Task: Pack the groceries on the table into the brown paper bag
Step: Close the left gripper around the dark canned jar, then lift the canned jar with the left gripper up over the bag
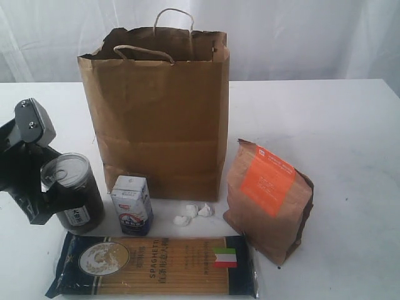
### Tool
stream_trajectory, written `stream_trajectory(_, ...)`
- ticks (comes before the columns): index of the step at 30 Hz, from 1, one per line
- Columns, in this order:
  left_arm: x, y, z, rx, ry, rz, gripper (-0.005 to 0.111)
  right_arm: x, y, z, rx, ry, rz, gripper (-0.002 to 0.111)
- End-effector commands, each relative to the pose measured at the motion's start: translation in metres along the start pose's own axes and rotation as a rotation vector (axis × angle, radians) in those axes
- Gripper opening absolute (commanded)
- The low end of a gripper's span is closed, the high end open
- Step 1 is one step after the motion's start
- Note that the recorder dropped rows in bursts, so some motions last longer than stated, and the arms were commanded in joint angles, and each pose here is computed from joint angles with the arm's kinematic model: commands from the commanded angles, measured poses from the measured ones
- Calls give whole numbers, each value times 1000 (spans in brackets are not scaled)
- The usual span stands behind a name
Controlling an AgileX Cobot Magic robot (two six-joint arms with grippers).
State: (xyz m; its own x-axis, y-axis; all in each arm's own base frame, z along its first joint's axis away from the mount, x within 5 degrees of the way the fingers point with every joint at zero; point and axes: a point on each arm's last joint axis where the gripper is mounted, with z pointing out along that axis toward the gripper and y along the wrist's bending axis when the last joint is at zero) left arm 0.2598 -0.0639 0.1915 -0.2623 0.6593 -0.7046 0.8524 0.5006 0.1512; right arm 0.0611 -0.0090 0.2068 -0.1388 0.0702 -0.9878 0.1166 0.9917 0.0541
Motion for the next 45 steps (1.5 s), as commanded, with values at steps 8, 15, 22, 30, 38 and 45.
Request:
stream_trajectory(8, -6, -2, -3, -3, -36, -78, 0, 1, 0, 0, 6, 5, -2, 0)
stream_trajectory(15, -18, -4, -20, -51, -81, -39, 0, 1, 0, 0, 6, 5, -2, 0)
stream_trajectory(22, -27, -7, -33, -76, -124, -205, 0, 1, 0, 0, 6, 5, -2, 0)
stream_trajectory(30, -57, -3, -66, -146, -244, -304, 0, 1, 0, 0, 6, 5, -2, 0)
stream_trajectory(38, -118, -9, -141, -274, -477, -102, 0, 1, 0, 0, 6, 5, -2, 0)
stream_trajectory(45, -152, -23, -196, -379, -623, 26, 0, 1, 0, 0, 6, 5, -2, 0)
